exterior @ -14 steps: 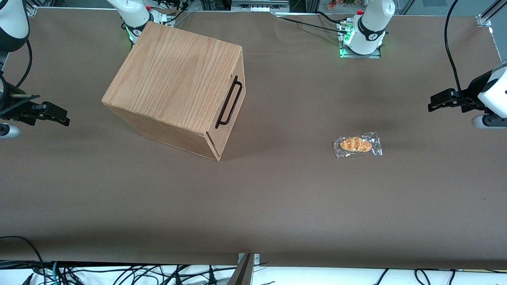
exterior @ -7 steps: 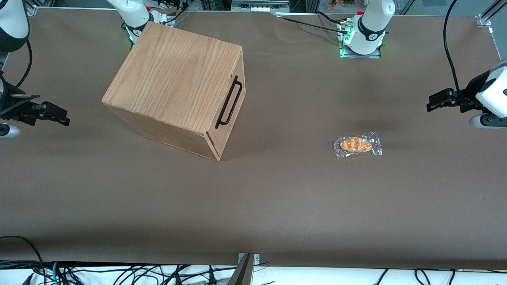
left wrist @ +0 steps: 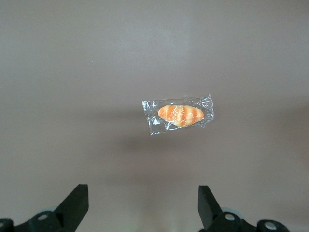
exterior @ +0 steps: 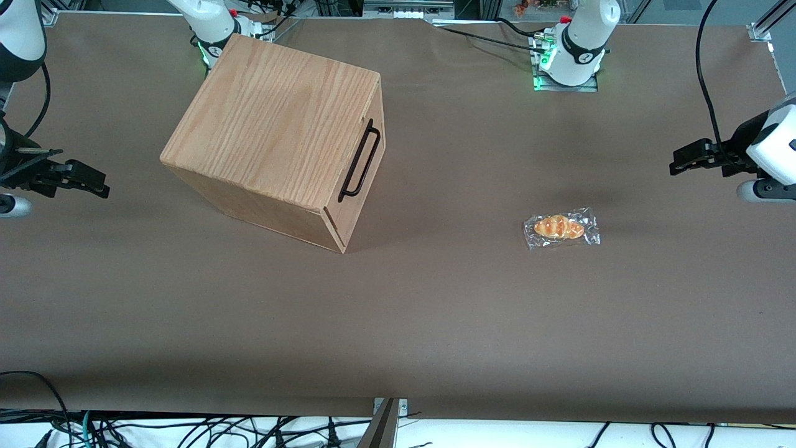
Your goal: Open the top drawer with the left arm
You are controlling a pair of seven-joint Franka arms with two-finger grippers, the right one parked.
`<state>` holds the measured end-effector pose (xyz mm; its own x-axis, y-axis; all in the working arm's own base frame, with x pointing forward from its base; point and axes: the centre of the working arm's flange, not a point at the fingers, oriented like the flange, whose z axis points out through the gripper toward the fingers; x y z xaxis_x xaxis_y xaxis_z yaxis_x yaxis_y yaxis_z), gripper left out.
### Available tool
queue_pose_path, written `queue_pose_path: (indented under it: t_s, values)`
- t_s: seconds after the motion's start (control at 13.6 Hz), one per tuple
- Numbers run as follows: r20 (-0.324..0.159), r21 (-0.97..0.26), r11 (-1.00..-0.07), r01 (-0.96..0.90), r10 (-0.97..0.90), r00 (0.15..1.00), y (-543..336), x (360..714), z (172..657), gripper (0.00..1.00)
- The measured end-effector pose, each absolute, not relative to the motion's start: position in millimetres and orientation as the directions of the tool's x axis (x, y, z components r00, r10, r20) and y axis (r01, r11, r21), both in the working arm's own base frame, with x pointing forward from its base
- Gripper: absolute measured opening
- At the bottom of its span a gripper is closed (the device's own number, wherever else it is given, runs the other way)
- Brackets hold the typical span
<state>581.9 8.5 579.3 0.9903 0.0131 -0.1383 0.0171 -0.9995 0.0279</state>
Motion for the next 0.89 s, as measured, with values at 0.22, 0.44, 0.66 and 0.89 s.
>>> queue_pose_path:
  t_s: [0.22,0.44,0.66,0.89]
  values:
    - [-0.138,0.028,-0.999,0.017,0.013,0.99,8.5,581.9,579.3,1.0]
    - [-0.138,0.028,-0.999,0.017,0.013,0.99,8.5,581.9,579.3,1.0]
    - [-0.138,0.028,-0.999,0.017,0.013,0.99,8.4,581.9,579.3,1.0]
    - [-0.138,0.03,-1.0,0.009,0.004,0.99,3.6,581.9,579.4,1.0]
